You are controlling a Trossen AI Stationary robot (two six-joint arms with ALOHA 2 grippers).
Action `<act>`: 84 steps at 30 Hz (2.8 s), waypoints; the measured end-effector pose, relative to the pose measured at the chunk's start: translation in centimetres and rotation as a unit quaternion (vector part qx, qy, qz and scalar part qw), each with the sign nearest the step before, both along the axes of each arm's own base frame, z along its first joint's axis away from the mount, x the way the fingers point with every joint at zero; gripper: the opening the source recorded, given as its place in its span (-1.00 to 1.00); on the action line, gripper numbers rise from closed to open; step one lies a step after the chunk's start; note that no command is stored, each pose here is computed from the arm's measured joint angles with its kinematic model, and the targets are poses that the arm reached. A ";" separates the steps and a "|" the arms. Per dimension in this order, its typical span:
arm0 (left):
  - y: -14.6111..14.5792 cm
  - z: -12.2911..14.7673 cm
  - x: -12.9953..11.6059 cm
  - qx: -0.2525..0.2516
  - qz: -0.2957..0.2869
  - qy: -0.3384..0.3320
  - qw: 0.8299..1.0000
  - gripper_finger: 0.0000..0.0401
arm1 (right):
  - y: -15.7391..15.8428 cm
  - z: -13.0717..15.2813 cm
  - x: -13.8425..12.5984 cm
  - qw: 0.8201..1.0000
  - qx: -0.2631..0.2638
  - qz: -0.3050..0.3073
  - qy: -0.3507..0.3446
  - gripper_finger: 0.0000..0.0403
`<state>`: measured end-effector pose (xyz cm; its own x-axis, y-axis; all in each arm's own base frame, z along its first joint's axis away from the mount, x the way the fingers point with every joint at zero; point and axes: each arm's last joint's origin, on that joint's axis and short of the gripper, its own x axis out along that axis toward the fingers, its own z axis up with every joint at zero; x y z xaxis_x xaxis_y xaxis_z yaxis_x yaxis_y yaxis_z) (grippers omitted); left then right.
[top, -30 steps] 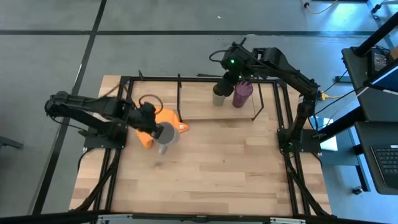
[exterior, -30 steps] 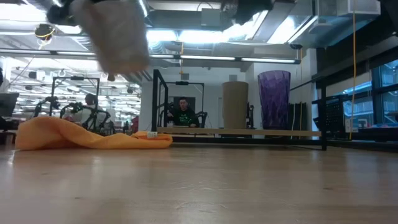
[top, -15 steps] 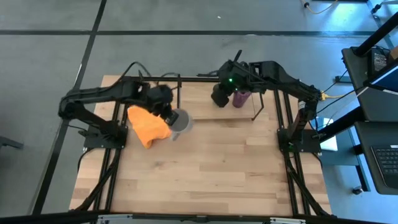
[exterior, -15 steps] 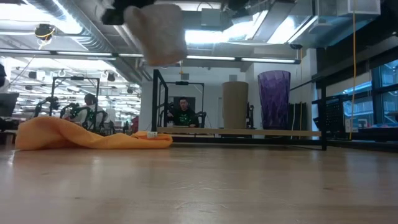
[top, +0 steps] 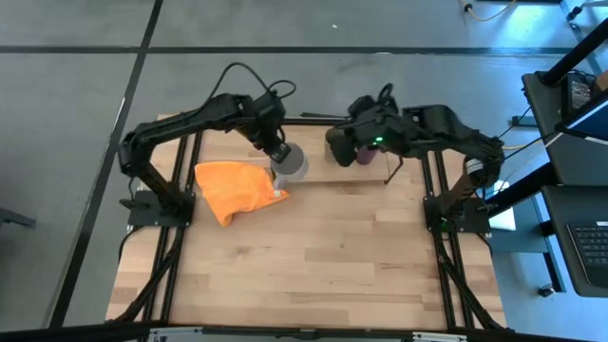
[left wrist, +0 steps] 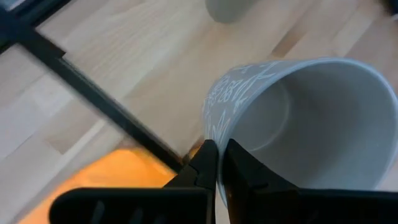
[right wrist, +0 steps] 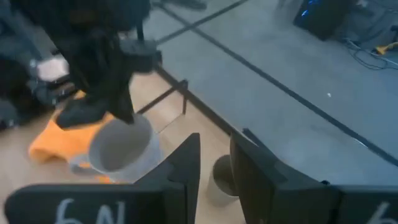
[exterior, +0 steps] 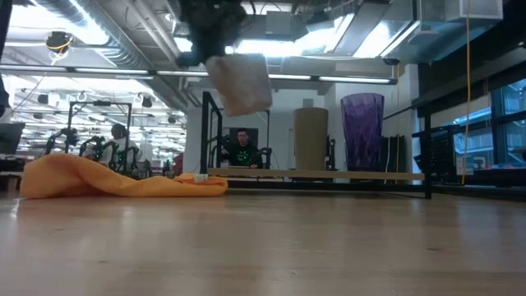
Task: Stack small to large cups/mugs on shelf
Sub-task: Put the white mug on the shelf
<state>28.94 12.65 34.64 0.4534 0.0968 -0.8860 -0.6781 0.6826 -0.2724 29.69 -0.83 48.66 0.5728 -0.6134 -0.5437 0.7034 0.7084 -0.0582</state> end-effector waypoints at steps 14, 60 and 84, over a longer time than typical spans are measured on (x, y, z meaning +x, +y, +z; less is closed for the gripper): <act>5.1 -2.6 1.3 -0.009 0.053 -0.019 0.998 -0.98 | 1.3 0.4 -1.7 0.999 0.010 -0.037 -0.022 -0.55; 7.5 -7.5 3.2 -0.015 0.087 0.048 0.995 -0.95 | 1.6 -0.2 -2.7 0.996 0.005 -0.085 -0.004 -0.55; 7.2 -6.5 3.1 -0.018 0.095 0.026 0.995 -0.75 | 1.6 -0.2 -2.7 0.997 -0.003 -0.077 0.005 -0.55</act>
<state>32.00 19.88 28.09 0.3840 0.1453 -0.9118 -0.8079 0.5310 -0.2556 27.01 0.79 48.49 0.4653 -0.6968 -0.5459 0.8035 0.5912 -0.0697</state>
